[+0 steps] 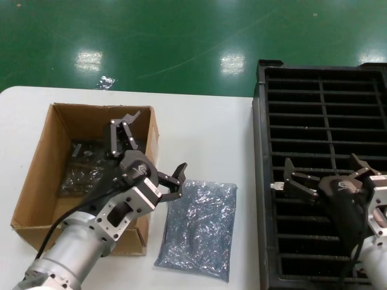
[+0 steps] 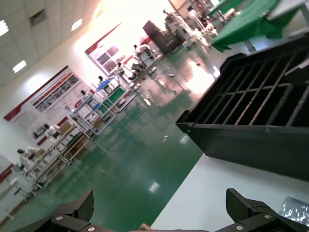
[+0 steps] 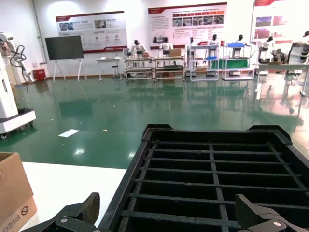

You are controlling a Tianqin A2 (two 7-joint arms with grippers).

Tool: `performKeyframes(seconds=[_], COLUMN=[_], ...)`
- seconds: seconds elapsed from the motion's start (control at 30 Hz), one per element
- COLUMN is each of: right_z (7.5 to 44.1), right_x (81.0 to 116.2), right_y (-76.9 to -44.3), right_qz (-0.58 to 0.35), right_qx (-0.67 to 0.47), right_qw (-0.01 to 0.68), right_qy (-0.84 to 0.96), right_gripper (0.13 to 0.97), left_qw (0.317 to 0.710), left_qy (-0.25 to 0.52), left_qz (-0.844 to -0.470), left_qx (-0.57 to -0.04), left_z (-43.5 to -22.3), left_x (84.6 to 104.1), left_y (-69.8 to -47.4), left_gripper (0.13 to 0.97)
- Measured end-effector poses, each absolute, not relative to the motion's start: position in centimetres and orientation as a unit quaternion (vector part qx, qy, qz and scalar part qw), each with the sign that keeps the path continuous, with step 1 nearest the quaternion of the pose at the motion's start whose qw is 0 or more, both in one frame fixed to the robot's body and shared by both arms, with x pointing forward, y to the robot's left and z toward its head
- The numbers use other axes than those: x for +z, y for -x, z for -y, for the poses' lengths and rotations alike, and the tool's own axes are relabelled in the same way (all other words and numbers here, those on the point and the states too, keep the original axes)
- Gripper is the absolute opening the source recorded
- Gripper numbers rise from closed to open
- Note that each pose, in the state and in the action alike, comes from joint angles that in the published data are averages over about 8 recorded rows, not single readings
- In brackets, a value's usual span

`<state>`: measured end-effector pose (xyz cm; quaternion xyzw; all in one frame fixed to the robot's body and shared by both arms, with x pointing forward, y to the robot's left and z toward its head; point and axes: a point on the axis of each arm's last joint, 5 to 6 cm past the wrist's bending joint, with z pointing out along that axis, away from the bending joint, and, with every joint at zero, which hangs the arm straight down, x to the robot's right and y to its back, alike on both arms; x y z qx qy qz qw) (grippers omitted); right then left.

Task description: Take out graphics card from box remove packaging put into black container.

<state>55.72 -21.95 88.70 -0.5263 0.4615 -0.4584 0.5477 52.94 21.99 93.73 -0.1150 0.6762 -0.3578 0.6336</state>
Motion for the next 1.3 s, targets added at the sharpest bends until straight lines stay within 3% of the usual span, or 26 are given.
performKeyframes(seconds=[0.63, 1.3], right_z=[24.3, 27.0], right_x=[87.3, 86.0], right_y=[-53.7, -51.6], right_qz=[-0.451, -0.460], right_qx=[-0.481, -0.506], right_qw=[0.540, 0.512], right_qy=[0.522, 0.519], right_gripper=[0.966, 0.966], left_qw=[0.592, 0.537], left_qy=[0.244, 0.404], left_qz=[-0.625, -0.553], left_qx=[-0.446, -0.492], left_z=[-24.1, -26.9], left_x=[90.6, 87.0], left_y=[-52.1, -50.9], left_gripper=[0.966, 0.966])
